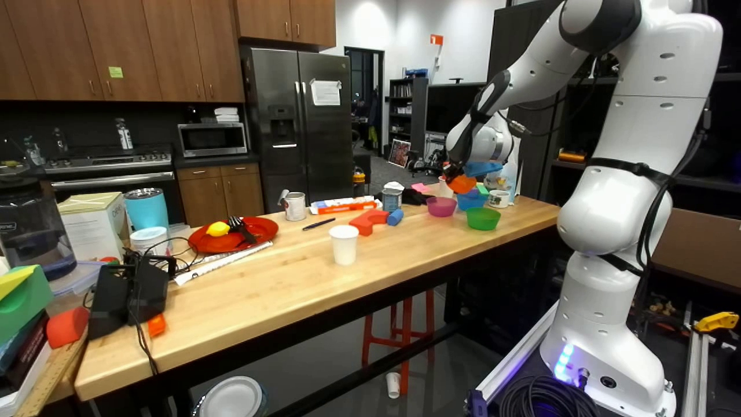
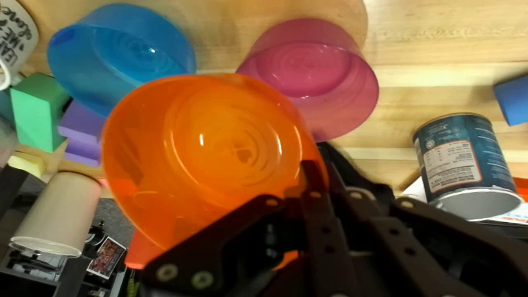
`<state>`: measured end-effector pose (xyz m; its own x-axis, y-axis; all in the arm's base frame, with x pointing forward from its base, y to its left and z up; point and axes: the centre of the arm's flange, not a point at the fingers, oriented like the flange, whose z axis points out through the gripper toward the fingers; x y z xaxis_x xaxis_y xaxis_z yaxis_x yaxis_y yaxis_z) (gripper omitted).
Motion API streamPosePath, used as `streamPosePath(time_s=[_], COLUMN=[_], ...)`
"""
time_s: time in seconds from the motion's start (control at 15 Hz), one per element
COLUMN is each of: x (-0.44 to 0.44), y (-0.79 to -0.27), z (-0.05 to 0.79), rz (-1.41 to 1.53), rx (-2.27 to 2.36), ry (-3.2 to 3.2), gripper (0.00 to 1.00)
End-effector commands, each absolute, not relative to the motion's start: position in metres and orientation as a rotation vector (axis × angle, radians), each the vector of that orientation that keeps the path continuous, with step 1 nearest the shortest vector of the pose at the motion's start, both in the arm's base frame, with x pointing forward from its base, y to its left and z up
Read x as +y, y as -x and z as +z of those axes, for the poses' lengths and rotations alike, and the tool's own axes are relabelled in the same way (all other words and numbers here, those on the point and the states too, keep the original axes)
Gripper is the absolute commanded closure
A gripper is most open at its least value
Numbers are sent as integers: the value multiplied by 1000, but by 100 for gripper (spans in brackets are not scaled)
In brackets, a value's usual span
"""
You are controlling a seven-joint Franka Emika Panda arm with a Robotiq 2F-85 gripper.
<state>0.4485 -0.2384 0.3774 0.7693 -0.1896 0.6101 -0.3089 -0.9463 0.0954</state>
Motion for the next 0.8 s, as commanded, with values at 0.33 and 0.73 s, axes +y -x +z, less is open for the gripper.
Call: streamPosePath(time_s=[0.33, 0.73], x=[-237, -248], y=[-475, -471], z=[355, 342], rz=[882, 802], rx=[-351, -360], ry=[-2945, -2957], gripper=[99, 67])
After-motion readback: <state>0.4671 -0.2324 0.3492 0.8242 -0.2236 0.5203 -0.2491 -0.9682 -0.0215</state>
